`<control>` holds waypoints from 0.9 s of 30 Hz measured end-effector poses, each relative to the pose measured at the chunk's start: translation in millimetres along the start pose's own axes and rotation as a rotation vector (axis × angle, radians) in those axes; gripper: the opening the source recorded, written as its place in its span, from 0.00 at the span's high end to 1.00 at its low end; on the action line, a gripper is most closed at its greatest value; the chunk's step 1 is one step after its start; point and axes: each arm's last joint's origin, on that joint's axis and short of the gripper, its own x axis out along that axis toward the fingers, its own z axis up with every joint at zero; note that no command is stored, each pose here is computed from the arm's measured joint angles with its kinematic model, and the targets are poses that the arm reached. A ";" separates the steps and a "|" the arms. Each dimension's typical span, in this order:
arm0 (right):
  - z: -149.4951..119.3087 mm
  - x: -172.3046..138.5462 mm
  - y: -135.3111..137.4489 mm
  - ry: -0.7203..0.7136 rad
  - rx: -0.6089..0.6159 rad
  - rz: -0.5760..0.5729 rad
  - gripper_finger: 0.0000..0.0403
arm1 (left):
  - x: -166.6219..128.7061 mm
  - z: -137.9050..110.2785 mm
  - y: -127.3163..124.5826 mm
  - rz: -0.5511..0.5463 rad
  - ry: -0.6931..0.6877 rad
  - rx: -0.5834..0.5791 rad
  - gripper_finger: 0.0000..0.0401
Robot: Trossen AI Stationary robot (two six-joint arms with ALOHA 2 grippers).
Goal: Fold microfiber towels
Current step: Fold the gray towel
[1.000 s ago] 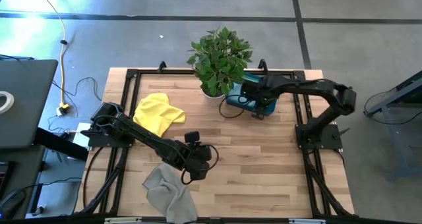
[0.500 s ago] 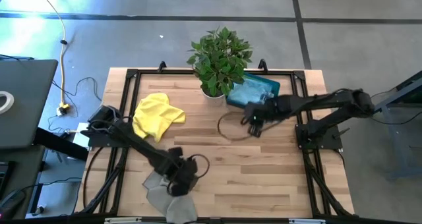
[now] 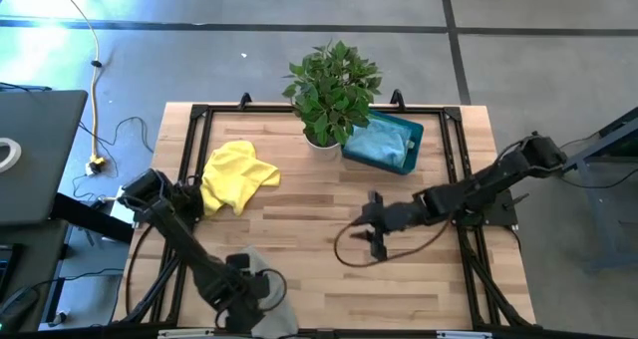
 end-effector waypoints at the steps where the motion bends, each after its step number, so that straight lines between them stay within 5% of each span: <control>1: -2.9 0.3 3.6 -0.026 -0.002 0.025 0.66 | 5.0 -3.4 -0.7 0.001 -0.008 -0.007 0.60; 6: -13.8 -0.3 13.2 -0.114 -0.007 0.047 0.66 | 31.7 -12.5 5.7 0.025 -0.052 -0.104 0.60; 17: -18.8 -2.1 17.0 -0.145 -0.011 -0.043 0.66 | 65.9 -18.1 25.7 0.019 -0.085 -0.129 0.60; 27: -18.2 -2.3 15.4 -0.167 -0.008 -0.094 0.66 | 67.5 22.6 58.9 0.215 -0.304 -0.063 0.60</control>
